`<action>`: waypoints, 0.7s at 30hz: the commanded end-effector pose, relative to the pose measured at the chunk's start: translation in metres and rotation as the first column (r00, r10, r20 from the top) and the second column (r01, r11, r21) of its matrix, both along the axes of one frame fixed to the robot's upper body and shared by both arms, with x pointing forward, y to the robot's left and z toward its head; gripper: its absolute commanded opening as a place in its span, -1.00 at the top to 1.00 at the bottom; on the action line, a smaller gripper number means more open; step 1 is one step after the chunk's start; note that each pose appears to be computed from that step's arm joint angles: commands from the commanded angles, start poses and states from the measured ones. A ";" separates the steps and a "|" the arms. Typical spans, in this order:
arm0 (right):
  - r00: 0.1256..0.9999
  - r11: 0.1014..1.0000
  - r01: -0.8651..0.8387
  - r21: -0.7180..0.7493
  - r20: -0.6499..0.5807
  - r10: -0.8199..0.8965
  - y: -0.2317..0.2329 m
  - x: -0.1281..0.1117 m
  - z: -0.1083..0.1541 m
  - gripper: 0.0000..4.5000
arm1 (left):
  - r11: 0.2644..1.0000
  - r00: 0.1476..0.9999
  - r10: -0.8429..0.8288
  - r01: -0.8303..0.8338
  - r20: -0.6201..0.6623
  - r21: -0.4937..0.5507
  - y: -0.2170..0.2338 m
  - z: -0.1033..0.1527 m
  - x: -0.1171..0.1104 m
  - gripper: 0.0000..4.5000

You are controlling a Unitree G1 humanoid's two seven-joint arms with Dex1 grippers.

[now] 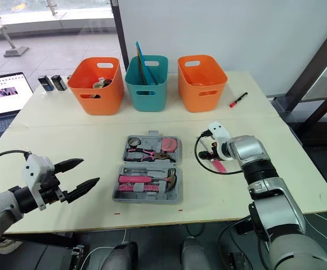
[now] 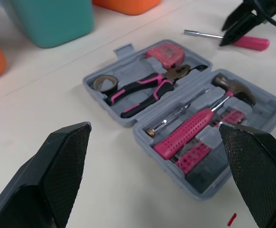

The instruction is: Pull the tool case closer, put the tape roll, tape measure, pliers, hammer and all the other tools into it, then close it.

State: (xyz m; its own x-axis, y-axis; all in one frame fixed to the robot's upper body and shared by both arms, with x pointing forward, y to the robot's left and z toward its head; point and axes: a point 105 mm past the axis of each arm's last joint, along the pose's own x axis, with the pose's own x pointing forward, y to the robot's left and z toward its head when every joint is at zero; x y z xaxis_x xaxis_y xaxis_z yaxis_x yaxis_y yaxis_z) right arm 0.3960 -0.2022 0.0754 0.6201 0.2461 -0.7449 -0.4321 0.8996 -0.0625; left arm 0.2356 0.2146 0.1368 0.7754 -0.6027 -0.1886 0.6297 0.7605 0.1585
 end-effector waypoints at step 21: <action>0.989 0.992 0.097 0.077 -0.115 -0.088 0.016 -0.090 -0.008 0.83 | 0.992 0.992 -0.119 0.118 0.030 0.033 -0.013 0.002 0.020 -1.00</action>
State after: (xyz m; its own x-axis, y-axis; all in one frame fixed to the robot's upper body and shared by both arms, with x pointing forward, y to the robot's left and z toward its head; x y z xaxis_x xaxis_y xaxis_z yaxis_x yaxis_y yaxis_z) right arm 0.3117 -0.1916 0.0629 0.5567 0.2386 -0.7957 -0.3468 0.9371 0.0384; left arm 0.2548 0.2052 0.1318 0.7157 -0.6685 -0.2022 0.6978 0.6964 0.1676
